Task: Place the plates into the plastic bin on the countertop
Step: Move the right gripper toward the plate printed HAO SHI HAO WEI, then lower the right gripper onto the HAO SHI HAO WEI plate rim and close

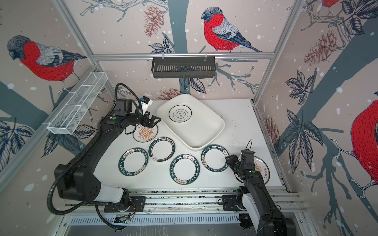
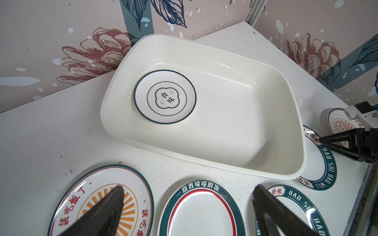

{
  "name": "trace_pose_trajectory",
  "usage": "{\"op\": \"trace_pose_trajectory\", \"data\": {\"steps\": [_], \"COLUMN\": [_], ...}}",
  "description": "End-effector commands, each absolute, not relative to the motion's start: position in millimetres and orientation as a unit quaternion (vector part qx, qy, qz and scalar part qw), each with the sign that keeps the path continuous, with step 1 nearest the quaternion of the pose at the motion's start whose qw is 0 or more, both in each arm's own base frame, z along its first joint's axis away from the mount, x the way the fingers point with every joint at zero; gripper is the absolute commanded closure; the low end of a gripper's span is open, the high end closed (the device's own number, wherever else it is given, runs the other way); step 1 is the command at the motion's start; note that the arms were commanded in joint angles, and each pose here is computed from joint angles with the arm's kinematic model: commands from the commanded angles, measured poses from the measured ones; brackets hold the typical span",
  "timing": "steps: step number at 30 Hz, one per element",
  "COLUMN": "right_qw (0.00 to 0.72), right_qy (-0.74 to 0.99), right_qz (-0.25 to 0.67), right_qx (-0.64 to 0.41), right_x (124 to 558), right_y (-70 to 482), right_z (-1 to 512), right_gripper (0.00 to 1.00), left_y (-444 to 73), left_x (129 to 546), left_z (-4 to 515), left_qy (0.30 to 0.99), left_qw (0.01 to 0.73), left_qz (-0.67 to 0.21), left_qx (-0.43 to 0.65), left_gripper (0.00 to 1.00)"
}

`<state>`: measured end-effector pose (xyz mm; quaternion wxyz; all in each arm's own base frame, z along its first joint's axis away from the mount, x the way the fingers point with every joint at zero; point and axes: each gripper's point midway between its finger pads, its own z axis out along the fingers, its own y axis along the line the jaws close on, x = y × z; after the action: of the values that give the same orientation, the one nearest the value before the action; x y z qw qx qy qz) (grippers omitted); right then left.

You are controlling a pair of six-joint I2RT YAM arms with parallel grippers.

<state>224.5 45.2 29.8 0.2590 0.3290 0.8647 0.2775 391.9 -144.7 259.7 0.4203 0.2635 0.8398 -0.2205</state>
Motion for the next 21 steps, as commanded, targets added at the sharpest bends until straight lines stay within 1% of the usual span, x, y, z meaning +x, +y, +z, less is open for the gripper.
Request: {"op": "trace_pose_trajectory", "data": {"steps": [1, 6, 10, 15, 21], "right_qw": [0.254, 0.252, 0.252, 0.259, 0.273], "right_qy": [0.859, 0.859, 0.858, 0.854, 0.845], "right_qz": [0.293, 0.293, 0.291, 0.286, 0.283], "right_qx": [0.334, 0.337, 0.34, 0.349, 0.361], "right_x": [223, 221, 219, 217, 219], "right_y": [49, 48, 46, 40, 31], "right_z": [28, 24, 22, 19, 20], "right_gripper": [0.58, 0.61, 0.68, 0.73, 0.76], "left_y": [-148, -148, -148, -149, -149], "left_x": [389, 387, 386, 385, 385], "left_z": [263, 263, 262, 262, 261], "left_qy": [0.836, 0.835, 0.835, 0.834, 0.835], "left_qw": [0.418, 0.419, 0.418, 0.419, 0.419], "left_qz": [-0.229, -0.228, -0.23, -0.232, -0.233], "left_qx": [0.272, 0.273, 0.273, 0.273, 0.272], "left_gripper": [0.02, 0.02, 0.02, 0.02, 0.03]}}
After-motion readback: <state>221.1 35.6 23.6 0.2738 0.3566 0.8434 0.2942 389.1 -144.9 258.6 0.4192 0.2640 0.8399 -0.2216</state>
